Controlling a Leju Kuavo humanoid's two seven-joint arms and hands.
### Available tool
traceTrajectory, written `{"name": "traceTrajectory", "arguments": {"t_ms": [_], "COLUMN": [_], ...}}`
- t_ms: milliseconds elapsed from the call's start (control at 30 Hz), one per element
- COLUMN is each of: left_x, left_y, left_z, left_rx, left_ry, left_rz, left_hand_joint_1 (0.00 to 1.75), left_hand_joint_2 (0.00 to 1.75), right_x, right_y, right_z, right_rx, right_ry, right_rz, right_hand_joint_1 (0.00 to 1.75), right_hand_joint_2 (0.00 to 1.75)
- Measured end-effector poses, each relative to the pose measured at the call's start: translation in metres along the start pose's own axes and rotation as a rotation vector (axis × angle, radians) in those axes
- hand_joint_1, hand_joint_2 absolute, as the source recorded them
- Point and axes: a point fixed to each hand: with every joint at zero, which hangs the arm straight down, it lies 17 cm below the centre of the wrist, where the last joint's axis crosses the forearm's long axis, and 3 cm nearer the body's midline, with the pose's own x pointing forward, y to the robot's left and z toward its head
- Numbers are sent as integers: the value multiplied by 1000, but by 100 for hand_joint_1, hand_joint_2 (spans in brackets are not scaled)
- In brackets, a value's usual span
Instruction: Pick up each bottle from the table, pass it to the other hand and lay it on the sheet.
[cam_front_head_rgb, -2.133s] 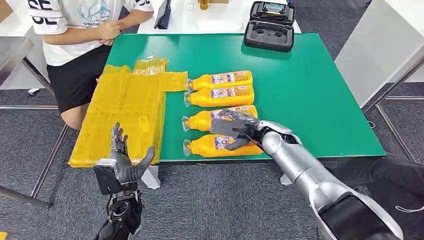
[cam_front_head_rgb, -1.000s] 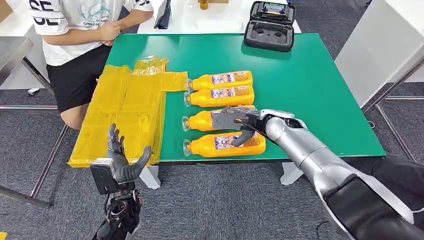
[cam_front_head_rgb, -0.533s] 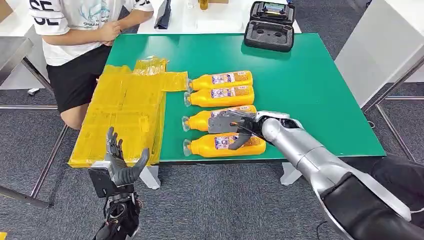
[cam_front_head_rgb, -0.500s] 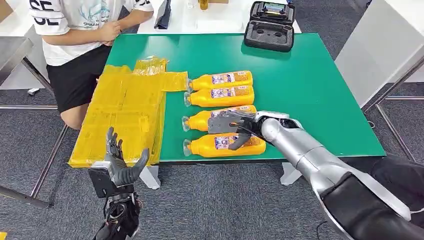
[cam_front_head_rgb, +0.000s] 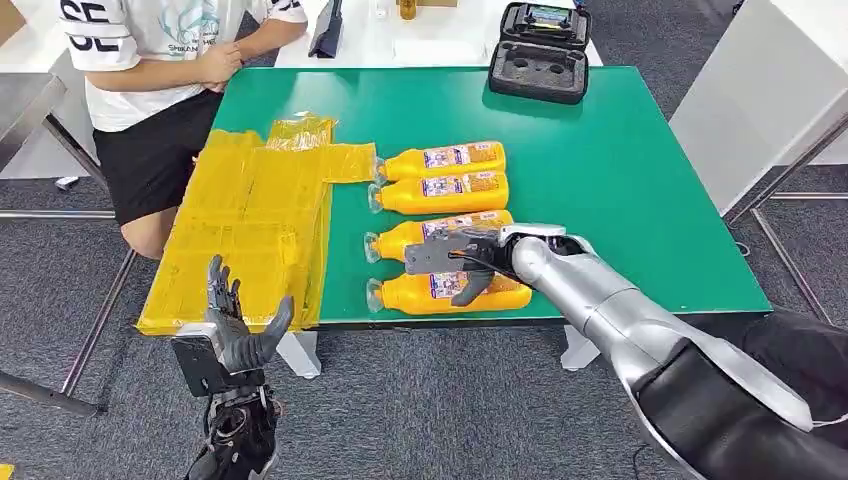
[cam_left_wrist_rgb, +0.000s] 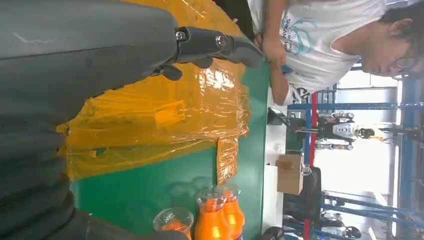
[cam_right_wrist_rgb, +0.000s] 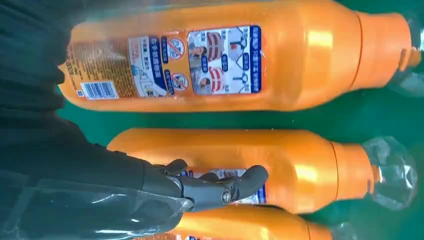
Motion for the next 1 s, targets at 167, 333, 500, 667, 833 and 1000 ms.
{"name": "traceTrajectory", "arguments": {"t_ms": [167,333,500,667,833,1000], "left_x": [-3,-3,-3,-3,-3,-5], "left_y": [2,4,6,10,10,14], "left_z": [7,10,10,11,11,10], "left_rx": [-3,-1,4,9,8,22], "left_ry": [11,12,11,9,8,14], "left_rz": [-5,-5,-8,-12,-11,-16], "left_hand_joint_1": [0,0,0,0,0,0], "left_hand_joint_2": [175,175,175,175,175,175], "right_x": [-12,-25,-28,-30,-32,-37], "right_y": [6,13,16,18,20,22], "right_z": [3,5,6,6,5,5], "right_rx": [0,10,17,23,29,29], "right_ry": [4,23,29,37,44,56], "right_rz": [4,6,13,16,20,29], "right_hand_joint_1": [0,0,0,0,0,0], "right_hand_joint_2": [175,175,175,175,175,175]}}
